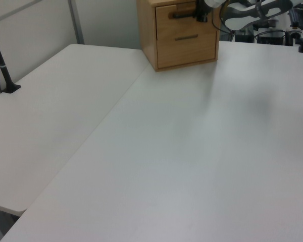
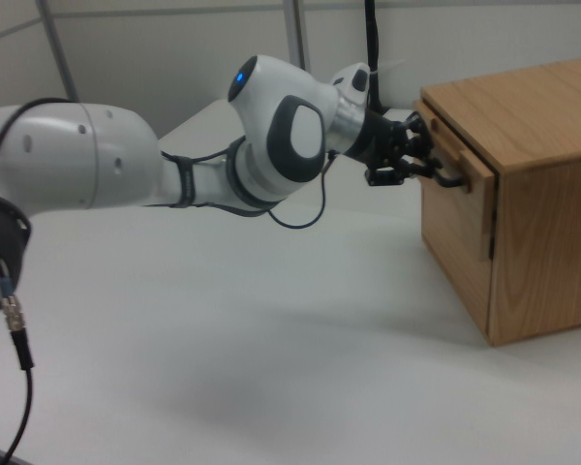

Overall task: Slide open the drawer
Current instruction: 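Pull the handle away from the cabinet, sliding the upper drawer out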

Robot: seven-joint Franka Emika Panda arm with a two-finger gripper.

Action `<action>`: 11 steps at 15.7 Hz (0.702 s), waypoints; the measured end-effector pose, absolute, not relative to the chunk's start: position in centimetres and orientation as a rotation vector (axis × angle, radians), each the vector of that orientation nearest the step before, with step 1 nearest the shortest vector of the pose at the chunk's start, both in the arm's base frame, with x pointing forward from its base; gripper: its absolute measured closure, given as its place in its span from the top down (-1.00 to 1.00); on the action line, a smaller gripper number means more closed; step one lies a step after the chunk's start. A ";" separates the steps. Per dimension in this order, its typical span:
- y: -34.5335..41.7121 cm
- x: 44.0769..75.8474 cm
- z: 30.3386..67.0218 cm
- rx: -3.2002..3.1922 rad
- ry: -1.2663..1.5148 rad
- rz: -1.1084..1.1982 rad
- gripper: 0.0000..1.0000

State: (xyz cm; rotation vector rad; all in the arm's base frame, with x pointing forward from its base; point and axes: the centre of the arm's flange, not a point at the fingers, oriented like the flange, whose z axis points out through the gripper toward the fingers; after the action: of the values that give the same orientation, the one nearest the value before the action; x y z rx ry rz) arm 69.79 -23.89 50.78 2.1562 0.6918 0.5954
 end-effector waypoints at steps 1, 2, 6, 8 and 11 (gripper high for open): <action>-23.3 69.2 50.9 2.167 0.698 0.598 -0.61; -22.6 68.6 51.0 2.180 0.704 0.604 -0.61; -19.3 65.6 51.6 2.224 0.744 0.616 -0.63; -17.7 64.4 51.8 2.254 0.748 0.599 -0.63; -14.8 63.8 52.6 2.304 0.742 0.541 -0.64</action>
State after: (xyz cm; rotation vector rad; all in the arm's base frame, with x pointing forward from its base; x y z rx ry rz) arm 63.76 -14.82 52.58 2.3041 0.7416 0.5409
